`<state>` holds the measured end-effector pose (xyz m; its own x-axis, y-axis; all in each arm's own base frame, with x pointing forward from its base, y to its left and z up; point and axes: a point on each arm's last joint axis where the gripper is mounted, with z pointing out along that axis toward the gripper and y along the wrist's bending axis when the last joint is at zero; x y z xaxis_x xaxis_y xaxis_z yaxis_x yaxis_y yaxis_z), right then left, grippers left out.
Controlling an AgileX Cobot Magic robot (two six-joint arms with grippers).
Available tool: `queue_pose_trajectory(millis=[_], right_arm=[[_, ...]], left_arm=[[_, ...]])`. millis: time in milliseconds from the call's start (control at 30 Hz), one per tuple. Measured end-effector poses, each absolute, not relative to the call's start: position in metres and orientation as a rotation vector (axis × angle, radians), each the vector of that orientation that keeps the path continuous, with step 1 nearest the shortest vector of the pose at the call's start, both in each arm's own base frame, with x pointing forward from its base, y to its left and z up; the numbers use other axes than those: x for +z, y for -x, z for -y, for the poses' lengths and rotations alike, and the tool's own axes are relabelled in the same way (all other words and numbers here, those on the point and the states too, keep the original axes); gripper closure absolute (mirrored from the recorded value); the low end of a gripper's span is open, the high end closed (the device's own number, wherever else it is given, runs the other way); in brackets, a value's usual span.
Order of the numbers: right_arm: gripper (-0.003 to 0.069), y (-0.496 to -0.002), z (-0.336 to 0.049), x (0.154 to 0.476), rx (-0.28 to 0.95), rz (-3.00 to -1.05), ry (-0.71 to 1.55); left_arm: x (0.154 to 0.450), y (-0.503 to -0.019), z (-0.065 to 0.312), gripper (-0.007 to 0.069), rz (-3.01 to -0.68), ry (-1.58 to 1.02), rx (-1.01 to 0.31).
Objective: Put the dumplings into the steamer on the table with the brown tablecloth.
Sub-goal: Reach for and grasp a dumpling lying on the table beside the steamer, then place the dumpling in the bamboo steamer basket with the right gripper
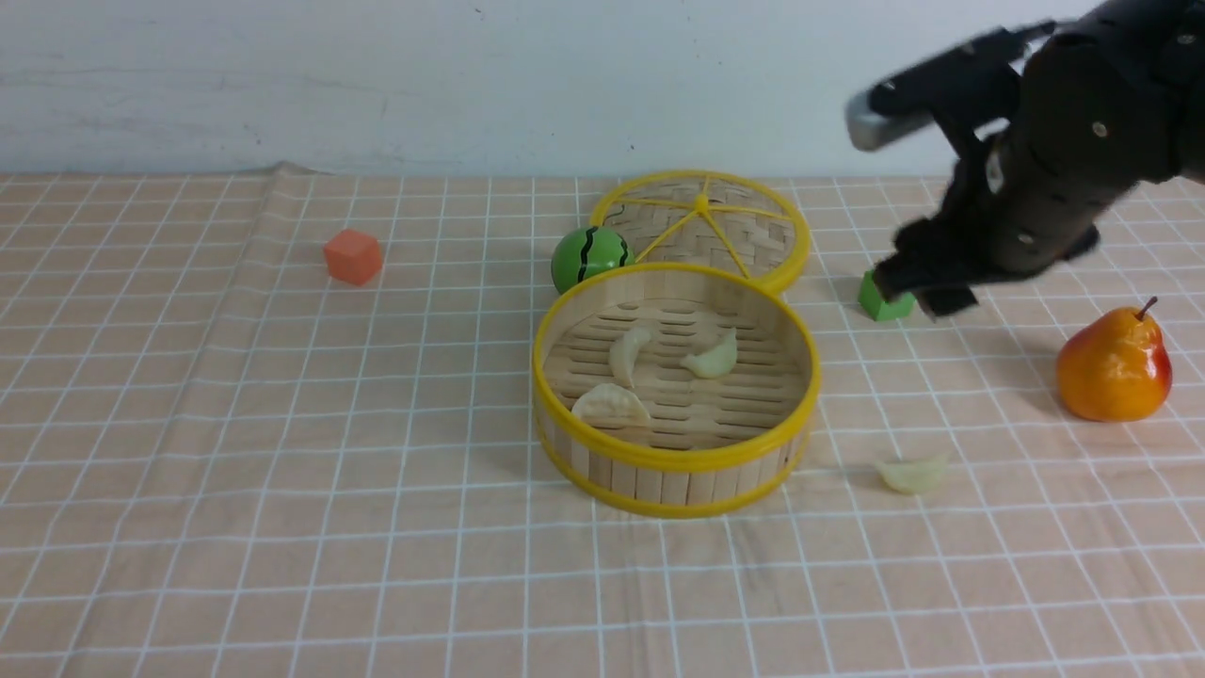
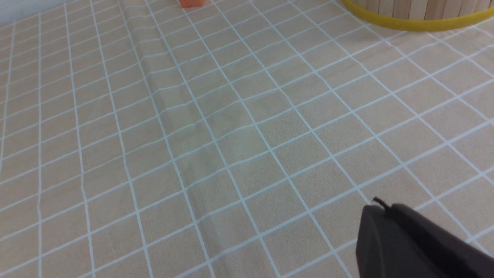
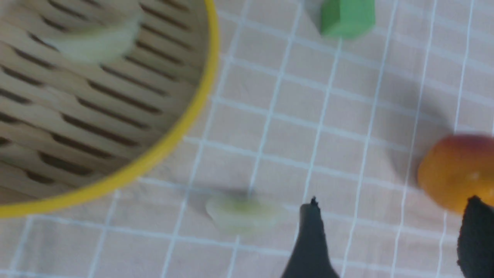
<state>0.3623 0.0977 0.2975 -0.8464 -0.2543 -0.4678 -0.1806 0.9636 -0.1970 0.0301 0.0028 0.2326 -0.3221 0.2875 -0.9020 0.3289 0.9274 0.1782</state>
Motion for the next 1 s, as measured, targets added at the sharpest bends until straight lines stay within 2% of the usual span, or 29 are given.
queue_pose_trajectory(millis=[33,100,233,400,467,600,733,867,900,933,1000], right_arm=[[0.0183,-0.363,-0.096,0.293,-0.201,-2.625,0.305],[0.0201,-0.366,-0.084,0.262,-0.170,-2.760,0.289],[0.0228,-0.370,-0.090,0.218,-0.074,-2.891,0.411],[0.0237,-0.378,-0.106,0.200,-0.036,-2.813,0.627],[0.0239,-0.387,-0.110,0.189,-0.054,-2.742,0.722],[0.0239,-0.395,-0.109,0.165,-0.109,-2.744,0.774],[0.0295,-0.396,-0.110,0.162,-0.092,-2.765,0.735],[0.0440,-0.393,-0.111,0.168,-0.055,-2.790,0.705],[0.0454,-0.393,-0.111,0.168,-0.054,-2.791,0.704],[0.0513,-0.389,-0.111,0.181,-0.036,-2.793,0.687],[0.0506,-0.385,-0.112,0.199,-0.011,-2.784,0.664]], left_arm=[[0.233,-0.030,-0.003,0.0621,-1.924,-0.449,-0.044],[0.233,-0.030,-0.003,0.0621,-1.921,-0.449,-0.045],[0.233,-0.030,-0.003,0.0621,-1.919,-0.448,-0.046],[0.233,-0.030,-0.003,0.0621,-1.918,-0.448,-0.046],[0.233,-0.030,-0.003,0.0621,-1.918,-0.448,-0.046],[0.233,-0.030,-0.003,0.0621,-1.918,-0.448,-0.046],[0.233,-0.030,-0.003,0.0621,-1.918,-0.448,-0.046],[0.233,-0.030,-0.003,0.0621,-1.918,-0.448,-0.046],[0.233,-0.030,-0.003,0.0621,-1.918,-0.448,-0.046],[0.233,-0.030,-0.003,0.0621,-1.918,-0.448,-0.046],[0.233,-0.030,-0.003,0.0621,-1.918,-0.448,-0.046]])
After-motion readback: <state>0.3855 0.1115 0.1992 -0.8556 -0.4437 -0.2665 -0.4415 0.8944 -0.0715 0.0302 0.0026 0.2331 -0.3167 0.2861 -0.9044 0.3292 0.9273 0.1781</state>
